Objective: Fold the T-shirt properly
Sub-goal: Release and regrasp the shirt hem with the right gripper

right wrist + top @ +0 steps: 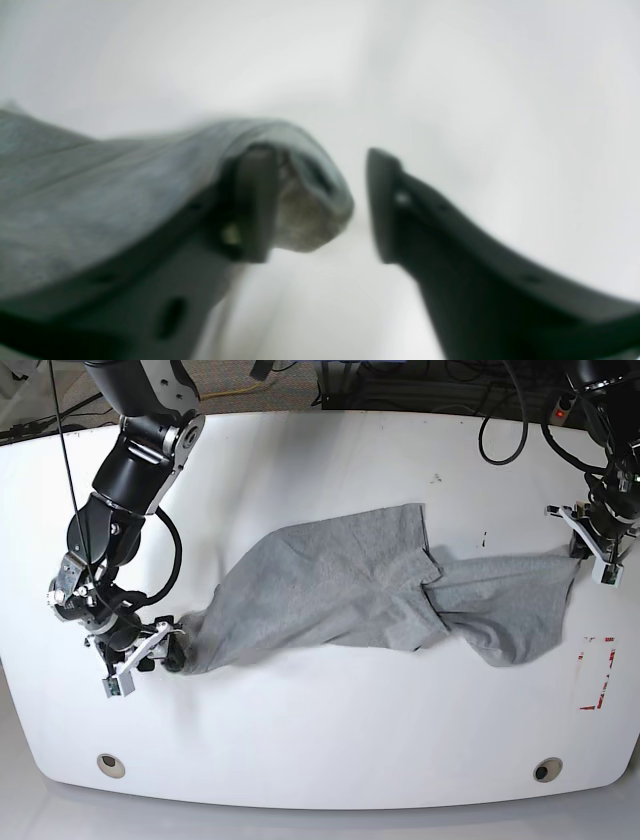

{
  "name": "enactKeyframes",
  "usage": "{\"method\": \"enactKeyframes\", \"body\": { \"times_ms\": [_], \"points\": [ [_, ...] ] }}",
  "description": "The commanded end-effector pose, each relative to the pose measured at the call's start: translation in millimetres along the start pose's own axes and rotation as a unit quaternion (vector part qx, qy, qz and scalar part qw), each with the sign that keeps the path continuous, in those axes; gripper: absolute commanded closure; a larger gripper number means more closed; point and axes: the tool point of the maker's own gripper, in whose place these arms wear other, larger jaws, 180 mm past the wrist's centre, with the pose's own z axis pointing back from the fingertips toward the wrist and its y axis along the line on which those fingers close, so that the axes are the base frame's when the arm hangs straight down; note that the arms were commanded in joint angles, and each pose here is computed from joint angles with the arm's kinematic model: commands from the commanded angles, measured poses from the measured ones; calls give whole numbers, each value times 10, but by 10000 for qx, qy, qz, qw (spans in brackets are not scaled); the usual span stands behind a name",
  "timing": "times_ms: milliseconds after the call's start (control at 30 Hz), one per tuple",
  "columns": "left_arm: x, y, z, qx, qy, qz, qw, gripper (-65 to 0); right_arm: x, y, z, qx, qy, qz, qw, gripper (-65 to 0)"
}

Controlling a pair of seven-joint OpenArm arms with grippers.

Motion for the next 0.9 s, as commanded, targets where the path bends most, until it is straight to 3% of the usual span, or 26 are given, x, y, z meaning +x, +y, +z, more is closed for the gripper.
{"method": "enactKeyframes", "body": {
  "times_ms": [0, 67, 267, 533, 700, 867],
  "points": [
    [149, 59, 70, 90, -223, -124, 9996, -3, 158, -135, 124, -7, -251, -223, 9994, -433],
    [153, 58, 72, 92, -229, -129, 9996, -4, 51, -151, 162, 99, -192, -468, 9987, -461],
    [141, 65, 77, 101, -217, -121, 9996, -4, -465, -93, 329, 551, -169, -1356, 9891, -460],
    [139, 61, 75, 97, -218, -115, 9996, -4, -1288, 389, 387, 1139, 204, -2257, 9673, -460],
    [81, 46, 80, 81, -149, -122, 9998, -3, -1397, 602, 396, 1203, 199, -2408, 9629, -458],
    [66, 21, 76, 48, -132, -129, 9998, -3, -1371, 763, 325, 1193, 217, -2826, 9516, -458]
  ]
}}
